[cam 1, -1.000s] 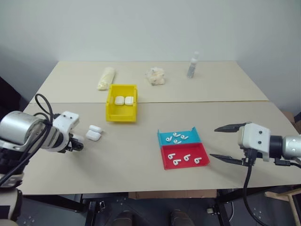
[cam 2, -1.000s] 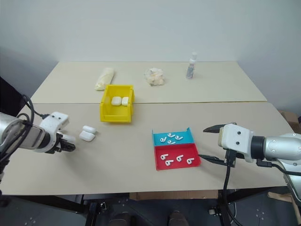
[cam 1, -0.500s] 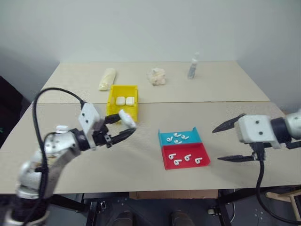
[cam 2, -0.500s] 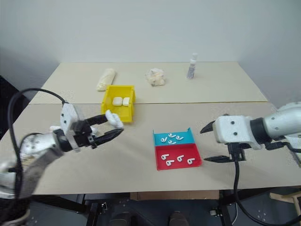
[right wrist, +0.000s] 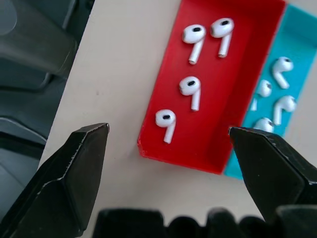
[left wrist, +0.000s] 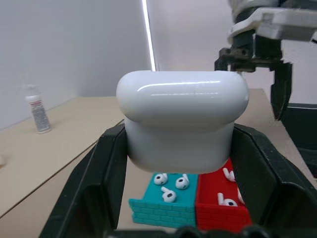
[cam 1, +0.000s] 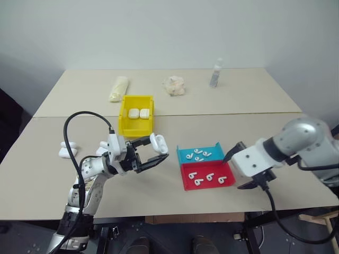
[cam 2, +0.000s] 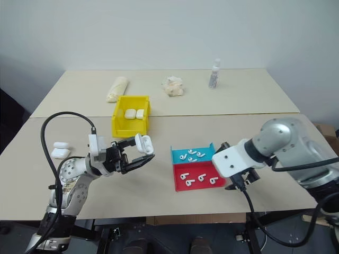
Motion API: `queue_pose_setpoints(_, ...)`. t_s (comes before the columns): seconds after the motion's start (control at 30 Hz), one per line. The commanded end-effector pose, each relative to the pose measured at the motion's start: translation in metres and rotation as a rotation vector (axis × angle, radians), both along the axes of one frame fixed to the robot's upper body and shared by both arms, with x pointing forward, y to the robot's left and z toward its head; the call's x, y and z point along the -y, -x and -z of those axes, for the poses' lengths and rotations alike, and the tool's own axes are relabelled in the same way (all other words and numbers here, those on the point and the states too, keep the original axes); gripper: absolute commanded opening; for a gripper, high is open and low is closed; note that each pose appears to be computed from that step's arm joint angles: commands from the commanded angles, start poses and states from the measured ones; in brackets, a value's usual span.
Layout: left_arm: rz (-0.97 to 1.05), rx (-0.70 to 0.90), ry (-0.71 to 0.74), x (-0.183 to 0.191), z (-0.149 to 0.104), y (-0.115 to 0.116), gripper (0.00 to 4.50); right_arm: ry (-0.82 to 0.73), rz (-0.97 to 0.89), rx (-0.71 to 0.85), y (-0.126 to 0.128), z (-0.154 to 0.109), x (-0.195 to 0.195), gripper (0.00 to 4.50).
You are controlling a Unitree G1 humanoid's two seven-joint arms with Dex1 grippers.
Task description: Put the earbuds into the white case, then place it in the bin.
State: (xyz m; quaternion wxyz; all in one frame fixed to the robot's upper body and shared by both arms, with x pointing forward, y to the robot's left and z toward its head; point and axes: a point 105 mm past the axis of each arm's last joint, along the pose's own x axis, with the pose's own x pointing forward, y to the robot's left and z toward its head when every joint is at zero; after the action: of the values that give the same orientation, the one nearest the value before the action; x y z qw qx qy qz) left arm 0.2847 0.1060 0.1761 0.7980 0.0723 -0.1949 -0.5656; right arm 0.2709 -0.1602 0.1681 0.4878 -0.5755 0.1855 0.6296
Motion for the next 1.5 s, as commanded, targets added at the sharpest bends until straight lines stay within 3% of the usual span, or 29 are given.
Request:
queue_pose_setpoints(0.03,0.02,0.031,0.003,0.001,-0.001,0.006,2.78,0.052,-0.036,0.008,-0.003,-0.001,0.0,4.11)
queue_pose_setpoints(0.13,0.011,0.021,-0.005,0.001,0.0,0.008,2.78,0.053,-0.044,0.015,-0.007,0.002,-0.006,3.22)
queue_pose_setpoints(0.3,0.0,0.043,0.006,0.003,-0.003,0.012,2.78,0.061,-0.062,0.002,-0.009,0.007,-0.011,3.22)
queue_pose_setpoints(0.37,-0.003,0.037,0.002,0.003,-0.003,0.014,2.78,0.063,-0.063,0.001,-0.011,0.011,-0.011,2.86)
queue_pose_setpoints(0.67,-0.022,0.032,-0.011,0.002,-0.005,0.015,2.78,0.075,-0.06,0.001,-0.015,0.026,-0.008,2.86)
queue_pose_setpoints(0.77,-0.023,0.024,-0.02,0.002,-0.003,0.014,2.78,0.086,-0.054,0.014,-0.018,0.03,-0.006,2.31)
queue_pose_setpoints(1.5,-0.021,-0.029,-0.06,0.004,0.002,0.017,2.78,0.091,-0.054,0.049,-0.027,0.04,-0.006,2.31)
